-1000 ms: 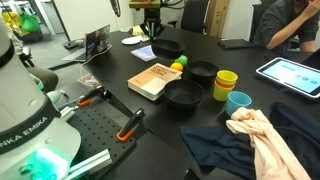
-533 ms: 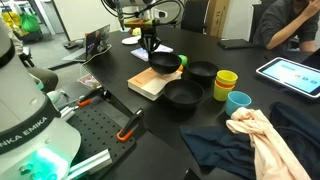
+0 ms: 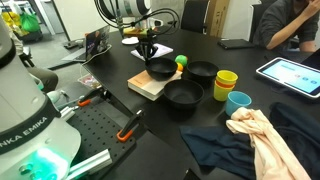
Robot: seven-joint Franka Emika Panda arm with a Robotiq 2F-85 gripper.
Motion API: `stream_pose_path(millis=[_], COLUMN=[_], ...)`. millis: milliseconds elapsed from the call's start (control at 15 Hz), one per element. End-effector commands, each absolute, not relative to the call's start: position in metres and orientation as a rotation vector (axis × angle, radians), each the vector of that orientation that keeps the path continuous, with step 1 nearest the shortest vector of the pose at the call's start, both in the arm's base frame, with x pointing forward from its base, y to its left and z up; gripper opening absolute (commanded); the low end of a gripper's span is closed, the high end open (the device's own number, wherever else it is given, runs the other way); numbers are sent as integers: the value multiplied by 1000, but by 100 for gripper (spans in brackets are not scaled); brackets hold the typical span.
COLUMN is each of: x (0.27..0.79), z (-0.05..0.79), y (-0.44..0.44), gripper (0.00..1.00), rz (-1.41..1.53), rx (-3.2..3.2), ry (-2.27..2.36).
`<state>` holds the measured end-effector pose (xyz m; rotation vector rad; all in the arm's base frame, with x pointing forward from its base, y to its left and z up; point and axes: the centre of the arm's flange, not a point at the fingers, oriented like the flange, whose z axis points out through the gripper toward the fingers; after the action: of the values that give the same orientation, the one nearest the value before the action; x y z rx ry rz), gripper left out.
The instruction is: Take the orange and green objects out the black bowl and unstack the black bowls
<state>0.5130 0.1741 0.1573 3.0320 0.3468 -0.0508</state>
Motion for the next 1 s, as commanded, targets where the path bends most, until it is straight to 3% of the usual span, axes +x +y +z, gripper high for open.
stream_pose_path(millis=[0, 533, 600, 933], x=[512, 527, 530, 541], z=[167, 211, 219, 248], y=[179, 142, 133, 84], gripper=[36, 96, 100, 100], rz=[-39, -149, -148, -118], rx=[3075, 3160, 3151, 3103], ry=[244, 10, -12, -101])
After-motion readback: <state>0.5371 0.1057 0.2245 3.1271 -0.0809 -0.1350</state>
